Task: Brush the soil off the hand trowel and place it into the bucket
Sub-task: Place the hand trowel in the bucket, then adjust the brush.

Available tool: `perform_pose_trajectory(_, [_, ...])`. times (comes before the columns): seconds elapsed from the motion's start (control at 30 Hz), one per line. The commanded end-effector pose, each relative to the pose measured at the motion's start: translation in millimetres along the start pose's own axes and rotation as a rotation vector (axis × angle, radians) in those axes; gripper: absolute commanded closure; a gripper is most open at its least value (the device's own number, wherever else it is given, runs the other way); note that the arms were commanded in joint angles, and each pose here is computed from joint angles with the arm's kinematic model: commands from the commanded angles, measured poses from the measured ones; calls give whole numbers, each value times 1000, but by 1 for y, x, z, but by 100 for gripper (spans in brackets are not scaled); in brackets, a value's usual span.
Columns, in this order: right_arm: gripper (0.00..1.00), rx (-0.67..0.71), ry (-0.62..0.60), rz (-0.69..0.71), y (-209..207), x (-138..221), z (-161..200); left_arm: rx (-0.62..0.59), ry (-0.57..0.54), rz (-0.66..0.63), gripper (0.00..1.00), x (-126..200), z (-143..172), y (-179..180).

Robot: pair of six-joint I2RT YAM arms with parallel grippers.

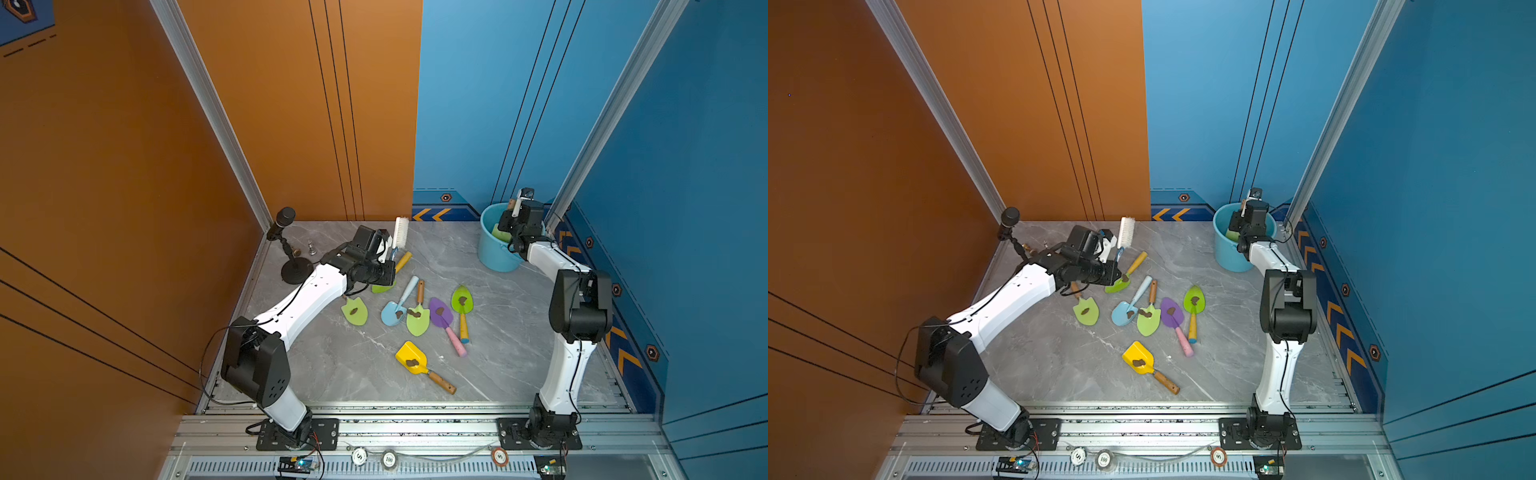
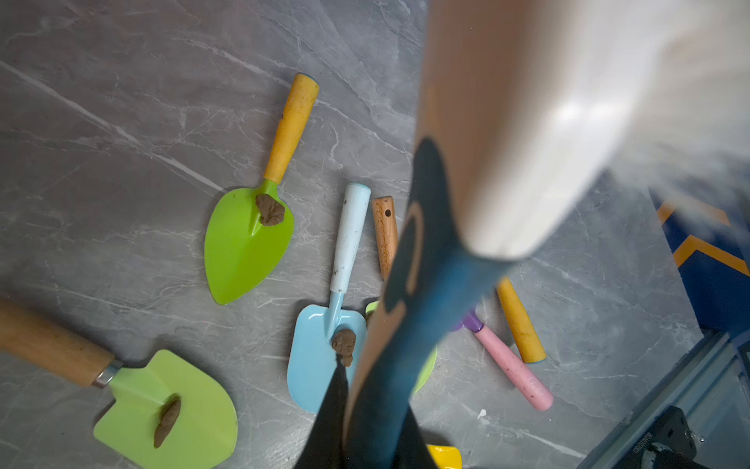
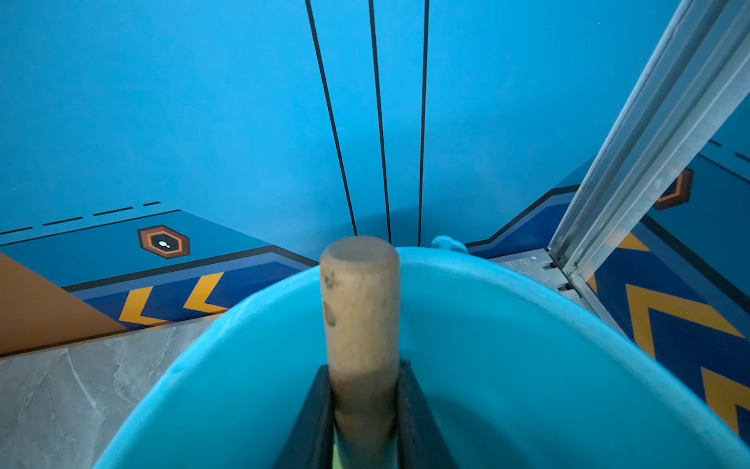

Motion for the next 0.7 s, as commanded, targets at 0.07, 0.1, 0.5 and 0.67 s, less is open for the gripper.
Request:
perform_pose_trajectory(0.07, [69,-59,-11,-41,-5,-6,-4,-17,-32,0,100,-1,-14,-5])
perform_pose_trajectory(0.1, [68,-60,-6,-44,-5,-5,-3,-18,-33,3,100,-1,-14,-6])
perform_pose_trajectory(0.5, [1,-161,-42,-181,32,41,-59,-75,-46,35,100,16,-4,-19])
perform_pose_trajectory(0.67, [1,-252,25,-235,72,84,-66,-109,-68,42,100,34,5,-24])
Point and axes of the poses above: each gripper's point midway between its finger pads, its own x axis back along the fingers, its own y axis along the line the jaws close on, z = x × y, the point moved 1 cm from there along x, back along the fingers, and after that the axes turned 6 degrees about -x, right-handed, at the moved point
